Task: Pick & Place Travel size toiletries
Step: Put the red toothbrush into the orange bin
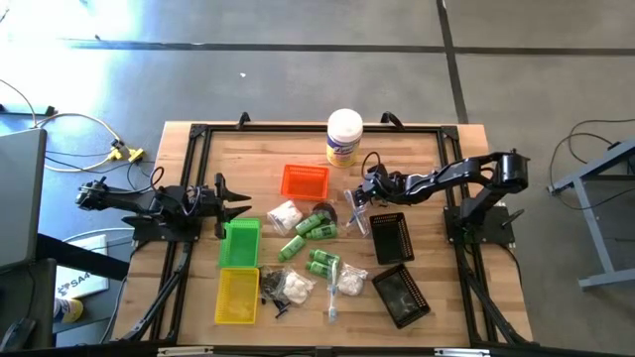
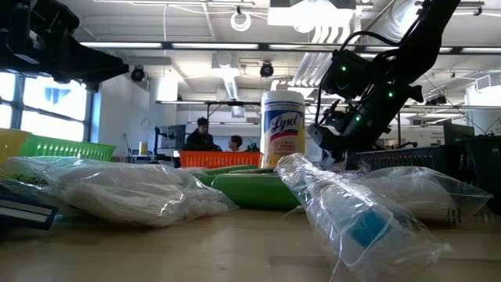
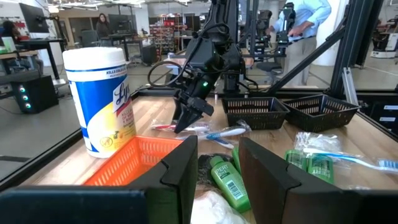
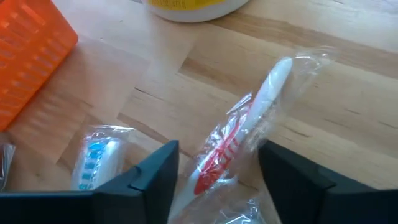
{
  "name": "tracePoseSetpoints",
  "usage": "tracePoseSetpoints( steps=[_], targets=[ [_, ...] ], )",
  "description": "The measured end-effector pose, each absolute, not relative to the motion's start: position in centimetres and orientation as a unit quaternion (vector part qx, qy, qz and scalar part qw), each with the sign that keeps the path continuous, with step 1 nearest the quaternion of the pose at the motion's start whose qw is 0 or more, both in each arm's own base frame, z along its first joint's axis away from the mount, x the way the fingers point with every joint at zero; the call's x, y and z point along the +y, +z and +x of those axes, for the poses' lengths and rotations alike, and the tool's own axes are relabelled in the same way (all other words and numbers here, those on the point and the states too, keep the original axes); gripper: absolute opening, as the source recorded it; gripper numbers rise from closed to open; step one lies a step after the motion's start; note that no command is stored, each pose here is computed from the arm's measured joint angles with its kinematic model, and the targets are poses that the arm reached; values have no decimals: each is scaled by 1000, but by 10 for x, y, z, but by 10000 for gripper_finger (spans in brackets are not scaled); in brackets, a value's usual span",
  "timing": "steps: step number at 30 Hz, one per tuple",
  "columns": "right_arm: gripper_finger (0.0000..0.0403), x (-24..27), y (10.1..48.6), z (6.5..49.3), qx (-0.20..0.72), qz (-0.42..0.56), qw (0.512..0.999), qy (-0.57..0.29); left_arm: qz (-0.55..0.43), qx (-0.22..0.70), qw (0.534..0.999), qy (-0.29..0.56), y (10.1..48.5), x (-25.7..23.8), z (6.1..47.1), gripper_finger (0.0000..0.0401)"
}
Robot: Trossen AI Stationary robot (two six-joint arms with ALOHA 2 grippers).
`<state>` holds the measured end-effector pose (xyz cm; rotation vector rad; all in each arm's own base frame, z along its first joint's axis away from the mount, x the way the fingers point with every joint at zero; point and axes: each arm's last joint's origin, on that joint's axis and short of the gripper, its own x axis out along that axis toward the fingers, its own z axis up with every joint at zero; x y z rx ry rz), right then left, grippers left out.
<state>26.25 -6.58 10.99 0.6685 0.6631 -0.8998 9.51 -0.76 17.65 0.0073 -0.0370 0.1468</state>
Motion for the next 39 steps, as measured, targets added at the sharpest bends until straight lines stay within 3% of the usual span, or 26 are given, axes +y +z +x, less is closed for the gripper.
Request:
tracePoseSetpoints(
  steps=[19, 27, 39],
  targets=[
    [20, -65, 113, 263, 310, 306, 802, -408, 4, -18, 997, 73, 176, -8, 95, 113],
    [32, -64, 138, 262, 265, 314, 826, -386, 4, -18, 997, 73, 176, -8, 95, 113],
    [23, -59, 205, 260, 131, 260, 918, -271, 4, -18, 997, 73, 176, -8, 95, 113]
  ],
)
